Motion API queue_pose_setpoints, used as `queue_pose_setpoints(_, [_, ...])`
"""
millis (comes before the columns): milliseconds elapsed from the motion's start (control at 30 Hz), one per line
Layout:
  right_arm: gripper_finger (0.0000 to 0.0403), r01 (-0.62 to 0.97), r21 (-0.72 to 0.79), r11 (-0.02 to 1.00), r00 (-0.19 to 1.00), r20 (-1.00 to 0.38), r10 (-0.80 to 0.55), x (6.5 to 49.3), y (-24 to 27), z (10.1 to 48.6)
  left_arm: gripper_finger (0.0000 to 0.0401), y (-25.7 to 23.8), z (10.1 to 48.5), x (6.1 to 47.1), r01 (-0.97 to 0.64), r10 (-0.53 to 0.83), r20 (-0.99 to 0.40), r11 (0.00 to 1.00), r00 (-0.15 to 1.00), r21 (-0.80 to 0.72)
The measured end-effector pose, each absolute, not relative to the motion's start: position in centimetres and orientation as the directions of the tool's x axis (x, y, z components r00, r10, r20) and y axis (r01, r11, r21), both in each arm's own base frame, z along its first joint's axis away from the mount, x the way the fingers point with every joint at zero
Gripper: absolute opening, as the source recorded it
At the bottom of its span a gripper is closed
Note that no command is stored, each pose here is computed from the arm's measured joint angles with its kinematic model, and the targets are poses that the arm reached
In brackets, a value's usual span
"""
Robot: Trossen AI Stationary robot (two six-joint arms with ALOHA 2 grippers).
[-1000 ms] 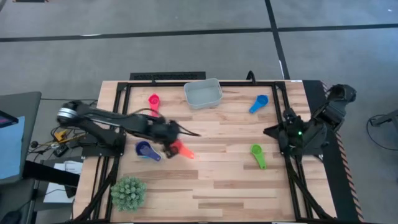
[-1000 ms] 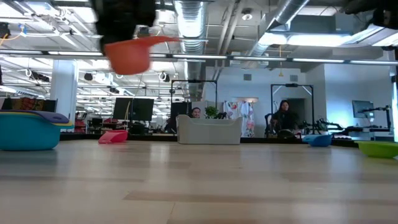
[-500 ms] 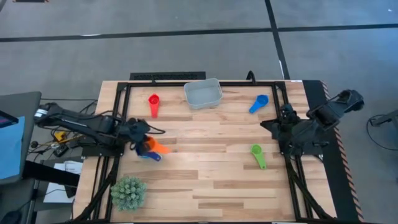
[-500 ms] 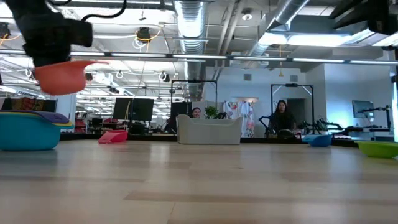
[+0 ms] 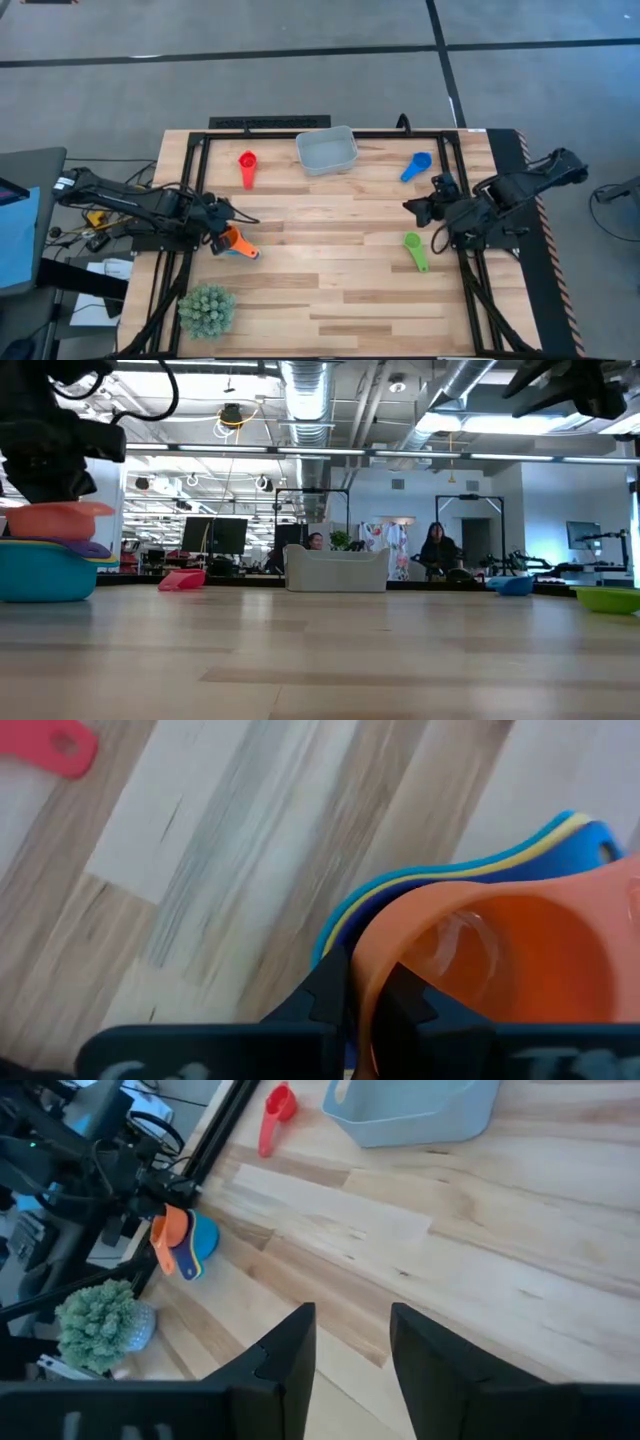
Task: Nest measuring cups in basket
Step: Stack the orange measuring cup on the violet measuring cup
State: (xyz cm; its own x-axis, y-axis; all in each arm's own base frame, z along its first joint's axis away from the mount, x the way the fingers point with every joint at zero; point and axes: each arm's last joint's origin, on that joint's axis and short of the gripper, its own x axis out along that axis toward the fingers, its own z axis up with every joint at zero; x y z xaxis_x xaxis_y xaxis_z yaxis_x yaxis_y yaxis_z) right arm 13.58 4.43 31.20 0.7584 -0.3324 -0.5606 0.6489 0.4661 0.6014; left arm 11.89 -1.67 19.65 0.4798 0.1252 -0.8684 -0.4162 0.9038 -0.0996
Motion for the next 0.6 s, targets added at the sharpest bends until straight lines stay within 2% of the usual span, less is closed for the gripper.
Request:
queue_pose_setpoints(267, [0.0194,0.679,0.607,0.414,0.733,-0.599,-0.322,14.9,5.1,30.4,0.0051,-1.6,19.4,11.8,-0.428,0.133,-0.871,0.899,0.473,-0.095])
queue_pose_setpoints(600, [0.0201,0.705,0.606,0.368,0.709,-0.625,-0.326,16.1,5.7,29.6,0.0146,-1.7,20.4,11.5,-0.429,0.106,-0.893,0.897,0.436,-0.103])
